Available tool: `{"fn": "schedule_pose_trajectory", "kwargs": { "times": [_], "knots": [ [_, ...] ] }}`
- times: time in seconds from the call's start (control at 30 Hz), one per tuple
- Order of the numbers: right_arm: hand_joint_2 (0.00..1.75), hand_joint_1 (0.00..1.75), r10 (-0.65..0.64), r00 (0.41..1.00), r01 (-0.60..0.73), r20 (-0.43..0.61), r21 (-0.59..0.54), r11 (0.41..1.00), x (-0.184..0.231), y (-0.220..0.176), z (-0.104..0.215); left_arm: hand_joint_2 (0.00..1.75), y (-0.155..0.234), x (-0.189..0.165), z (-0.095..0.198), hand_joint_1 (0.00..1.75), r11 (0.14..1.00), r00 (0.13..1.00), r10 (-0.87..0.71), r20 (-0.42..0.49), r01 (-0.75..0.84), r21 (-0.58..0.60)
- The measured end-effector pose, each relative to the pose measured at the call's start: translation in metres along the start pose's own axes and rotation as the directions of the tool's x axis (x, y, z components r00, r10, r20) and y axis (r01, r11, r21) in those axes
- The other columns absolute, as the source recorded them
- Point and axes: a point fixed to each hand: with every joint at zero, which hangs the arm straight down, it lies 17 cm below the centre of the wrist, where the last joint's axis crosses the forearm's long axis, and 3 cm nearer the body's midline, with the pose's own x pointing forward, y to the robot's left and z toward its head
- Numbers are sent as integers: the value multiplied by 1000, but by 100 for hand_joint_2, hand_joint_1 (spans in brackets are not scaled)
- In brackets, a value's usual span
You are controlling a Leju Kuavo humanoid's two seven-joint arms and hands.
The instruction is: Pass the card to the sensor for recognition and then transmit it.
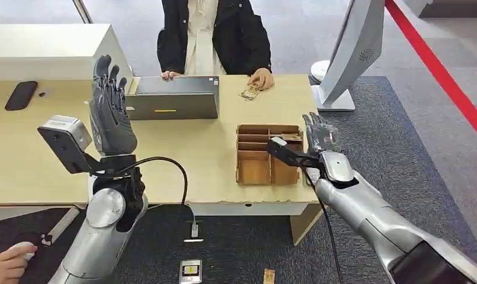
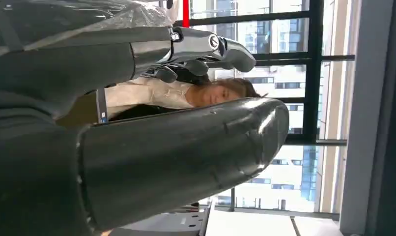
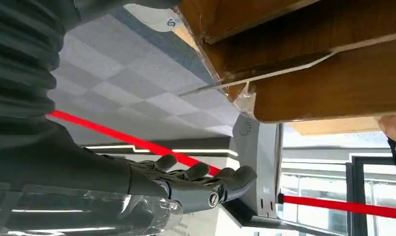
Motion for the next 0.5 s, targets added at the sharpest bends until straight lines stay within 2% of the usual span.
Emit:
{"fn": "schedule_pose_trajectory", "kwargs": {
  "times": [0.3,0.5],
  "knots": [
    [175,0,-5,1000,5,-18,9,1000,-8,6,0,0,-1,-1,0,0,1000,1000,-1,-3,1,1],
    [175,0,-18,1000,18,7,-16,1000,2,-2,-1,0,-4,-1,2,0,1000,1000,1,-4,-1,-4]
  ]
}}
